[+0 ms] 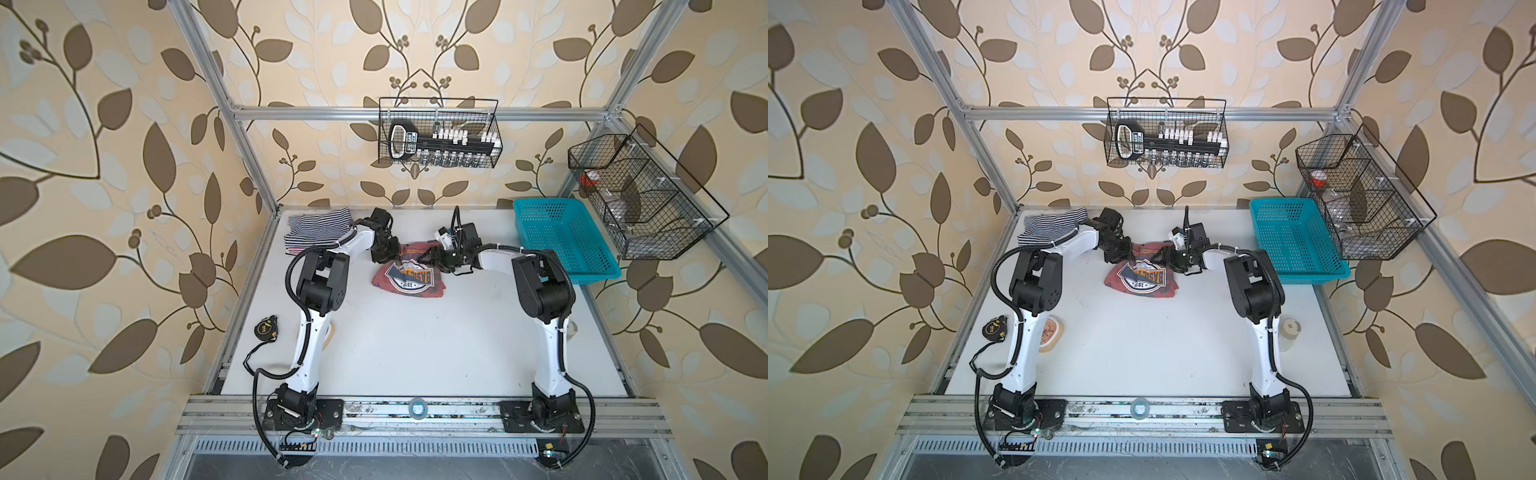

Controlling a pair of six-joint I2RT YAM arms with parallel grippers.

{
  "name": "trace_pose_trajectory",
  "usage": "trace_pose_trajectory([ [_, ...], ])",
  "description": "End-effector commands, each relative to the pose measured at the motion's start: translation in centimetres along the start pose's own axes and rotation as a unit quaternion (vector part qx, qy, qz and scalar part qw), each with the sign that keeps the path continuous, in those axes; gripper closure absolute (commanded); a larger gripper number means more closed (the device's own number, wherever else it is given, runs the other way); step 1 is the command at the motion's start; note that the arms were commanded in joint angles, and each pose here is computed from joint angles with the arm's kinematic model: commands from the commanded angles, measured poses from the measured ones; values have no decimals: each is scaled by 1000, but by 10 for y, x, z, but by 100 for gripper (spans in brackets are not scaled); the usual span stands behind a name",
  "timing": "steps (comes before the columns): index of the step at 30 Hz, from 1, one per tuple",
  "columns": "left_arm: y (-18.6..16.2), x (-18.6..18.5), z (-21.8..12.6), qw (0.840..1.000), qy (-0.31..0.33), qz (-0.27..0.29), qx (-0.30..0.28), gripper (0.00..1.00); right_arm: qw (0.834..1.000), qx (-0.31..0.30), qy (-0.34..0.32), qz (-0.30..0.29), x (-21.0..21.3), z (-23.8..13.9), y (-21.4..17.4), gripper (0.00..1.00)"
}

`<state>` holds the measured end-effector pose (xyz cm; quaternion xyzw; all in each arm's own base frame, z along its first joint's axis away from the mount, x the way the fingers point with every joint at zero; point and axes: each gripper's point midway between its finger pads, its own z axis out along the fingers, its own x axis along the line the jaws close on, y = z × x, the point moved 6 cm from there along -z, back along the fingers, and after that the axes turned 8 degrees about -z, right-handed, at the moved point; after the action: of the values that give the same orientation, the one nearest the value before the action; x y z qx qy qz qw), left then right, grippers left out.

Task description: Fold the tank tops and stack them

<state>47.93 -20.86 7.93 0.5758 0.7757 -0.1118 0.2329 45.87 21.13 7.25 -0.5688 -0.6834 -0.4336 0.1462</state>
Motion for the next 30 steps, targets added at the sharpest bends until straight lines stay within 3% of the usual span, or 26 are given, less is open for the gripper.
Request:
trace_pose_trajectory([
  [1,-52,52,48,989,109,-32,98,100,996,60,-35,56,-27,18,-40,36],
  [4,-39,37,21,992,105,-21,59,100,996,40,-49,59,-27,1,-36,35],
  [11,10,-19,-70,994,90,27,-56,100,985,-48,-144,85,-36,-78,-38,34],
  [17,33,-51,-116,988,88,74,-106,100,976,-88,-170,101,-32,-124,-56,34],
  [30,65,-39,-186,970,112,87,-197,100,977,-107,-159,95,-20,-137,-57,34],
])
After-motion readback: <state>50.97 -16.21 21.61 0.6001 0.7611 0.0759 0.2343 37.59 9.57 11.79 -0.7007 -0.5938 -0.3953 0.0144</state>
